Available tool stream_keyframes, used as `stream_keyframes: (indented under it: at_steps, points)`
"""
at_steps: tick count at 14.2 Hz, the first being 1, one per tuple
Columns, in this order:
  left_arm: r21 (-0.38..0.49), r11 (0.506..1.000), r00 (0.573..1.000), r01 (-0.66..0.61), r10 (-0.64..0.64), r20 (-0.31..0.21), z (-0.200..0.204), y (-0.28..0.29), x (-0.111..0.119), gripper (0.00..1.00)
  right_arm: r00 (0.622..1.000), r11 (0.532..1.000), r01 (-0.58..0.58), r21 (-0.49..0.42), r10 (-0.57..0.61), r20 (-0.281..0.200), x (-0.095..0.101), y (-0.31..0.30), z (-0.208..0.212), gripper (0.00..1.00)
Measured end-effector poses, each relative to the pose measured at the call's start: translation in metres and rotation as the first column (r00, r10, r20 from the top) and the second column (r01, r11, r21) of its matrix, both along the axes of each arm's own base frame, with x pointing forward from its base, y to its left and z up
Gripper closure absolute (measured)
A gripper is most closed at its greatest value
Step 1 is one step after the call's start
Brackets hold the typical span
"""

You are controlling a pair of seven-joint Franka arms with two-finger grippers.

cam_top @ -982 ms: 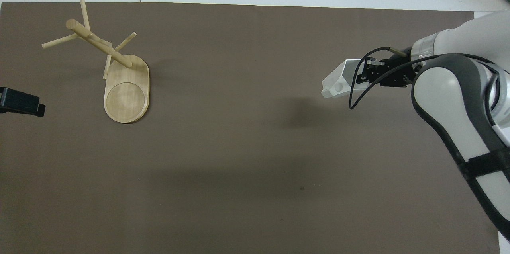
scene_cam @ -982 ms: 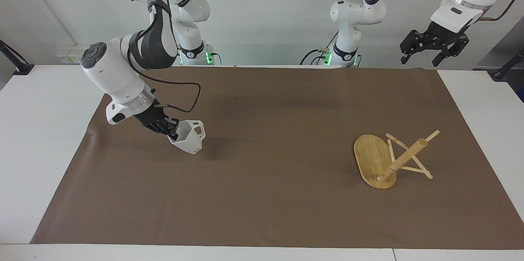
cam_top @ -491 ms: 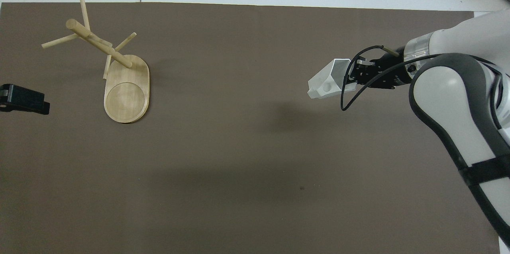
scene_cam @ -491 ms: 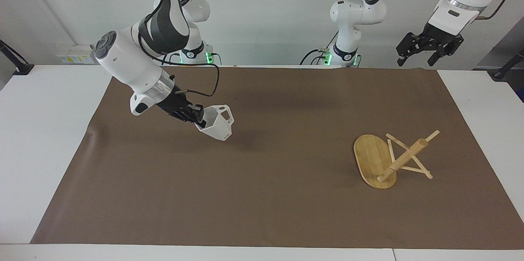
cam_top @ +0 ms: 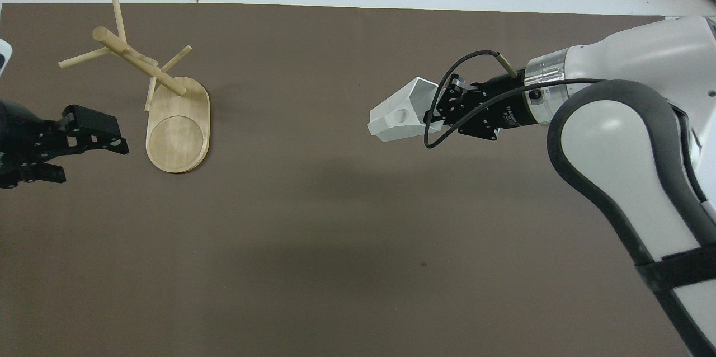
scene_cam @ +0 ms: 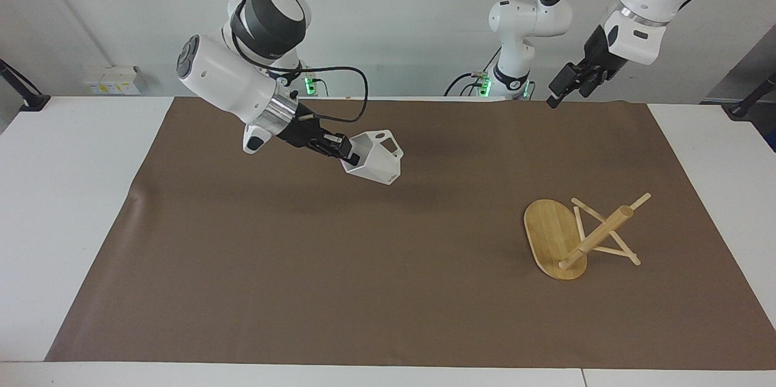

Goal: Hang cup on rack
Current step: 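Carry the mug toward the left gripper while the left gripper approaches it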

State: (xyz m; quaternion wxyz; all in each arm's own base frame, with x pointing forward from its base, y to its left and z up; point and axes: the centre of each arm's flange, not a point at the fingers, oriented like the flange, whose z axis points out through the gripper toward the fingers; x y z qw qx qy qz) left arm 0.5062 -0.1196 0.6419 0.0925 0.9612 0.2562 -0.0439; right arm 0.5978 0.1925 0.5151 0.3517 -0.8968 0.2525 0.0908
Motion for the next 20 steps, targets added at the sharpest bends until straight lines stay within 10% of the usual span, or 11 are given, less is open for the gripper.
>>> stream_keyframes:
  at_steps: [4,9,20]
  points:
    - [-0.1,0.938,0.943,-0.331,0.327,-0.055,0.0,-0.031,-0.002,0.0,0.997,0.996,0.074,0.042,-0.074,-0.018,-0.01,0.051,0.009,0.92]
    - [-0.162,0.715,0.732,-0.681,0.652,-0.198,0.004,-0.048,0.004,0.0,0.985,0.976,0.166,0.144,-0.156,-0.078,-0.017,0.083,0.017,0.92]
    - [-0.052,0.488,0.463,-0.871,0.783,-0.416,-0.057,-0.077,0.069,0.0,0.972,0.944,0.229,0.239,-0.208,-0.111,-0.03,0.121,0.026,0.92]
